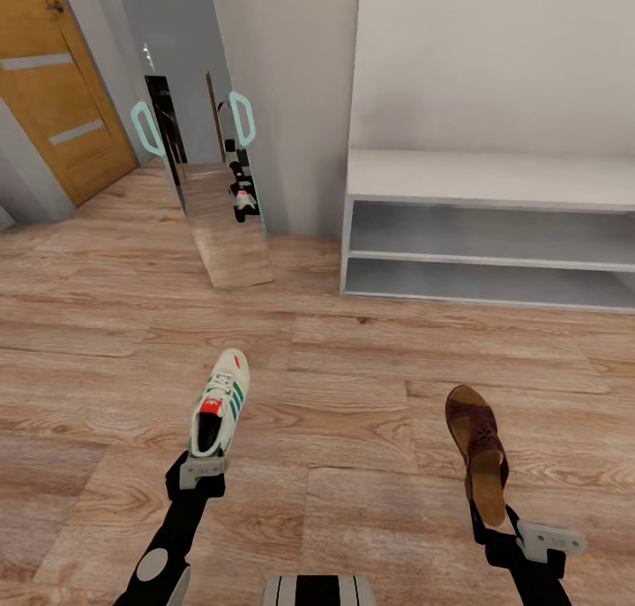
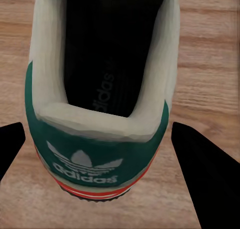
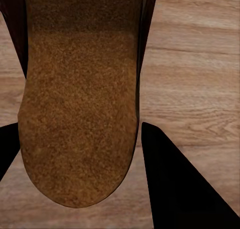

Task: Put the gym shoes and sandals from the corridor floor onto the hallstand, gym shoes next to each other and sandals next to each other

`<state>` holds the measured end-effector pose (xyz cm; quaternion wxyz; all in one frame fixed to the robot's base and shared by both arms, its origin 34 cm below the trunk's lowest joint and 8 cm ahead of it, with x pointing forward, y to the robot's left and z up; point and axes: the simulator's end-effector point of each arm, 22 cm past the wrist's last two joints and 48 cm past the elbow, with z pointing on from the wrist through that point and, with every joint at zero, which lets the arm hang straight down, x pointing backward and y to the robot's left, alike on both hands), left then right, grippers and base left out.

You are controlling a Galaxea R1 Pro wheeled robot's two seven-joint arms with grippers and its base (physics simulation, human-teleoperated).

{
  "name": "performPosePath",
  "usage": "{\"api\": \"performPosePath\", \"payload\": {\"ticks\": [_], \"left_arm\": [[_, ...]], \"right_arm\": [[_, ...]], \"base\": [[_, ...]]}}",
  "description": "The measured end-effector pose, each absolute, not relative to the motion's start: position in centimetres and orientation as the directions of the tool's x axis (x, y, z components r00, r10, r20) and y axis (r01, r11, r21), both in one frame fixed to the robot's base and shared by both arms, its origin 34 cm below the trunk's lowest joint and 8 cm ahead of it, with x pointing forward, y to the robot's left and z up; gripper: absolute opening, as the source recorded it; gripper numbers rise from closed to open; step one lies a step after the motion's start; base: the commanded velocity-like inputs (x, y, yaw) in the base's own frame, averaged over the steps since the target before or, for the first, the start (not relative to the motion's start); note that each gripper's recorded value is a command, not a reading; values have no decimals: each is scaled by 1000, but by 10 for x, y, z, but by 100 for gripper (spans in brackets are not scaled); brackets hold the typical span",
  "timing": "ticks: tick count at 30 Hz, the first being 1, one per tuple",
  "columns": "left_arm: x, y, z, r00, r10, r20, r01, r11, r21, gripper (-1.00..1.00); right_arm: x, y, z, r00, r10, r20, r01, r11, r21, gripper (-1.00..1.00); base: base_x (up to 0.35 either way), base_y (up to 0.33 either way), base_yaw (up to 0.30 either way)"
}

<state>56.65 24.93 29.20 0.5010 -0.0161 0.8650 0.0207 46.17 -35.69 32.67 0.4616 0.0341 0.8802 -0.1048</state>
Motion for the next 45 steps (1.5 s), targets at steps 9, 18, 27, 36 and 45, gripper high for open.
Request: {"api": "performPosePath", "payload": {"ticks": [9,18,27,36,45], "left_arm": [[567,240,293,-494,1,-869,-31,999,19,-100],[569,226,299,-485,-18,-874,-35,999,-1,-100],[571,225,304,-476,-22,-879,-37,999,-4,-100],[573,225,308,-468,-27,-883,-41,999,-9,-100],[574,226,310,-465,-28,-885,-42,999,-10,-100]], "right_arm": [[462,-349,325,-572,-35,-819,148,978,-146,-100],[463,-350,328,-565,-34,-824,159,976,-149,-100],[465,-352,332,-557,-33,-830,166,975,-150,-100],[466,-352,335,-549,-33,-835,168,974,-149,-100],[467,-352,336,-547,-34,-837,167,975,-148,-100]], "base": [[0,0,108],[0,0,207],[27,0,213],[232,0,188],[307,0,56]]}}
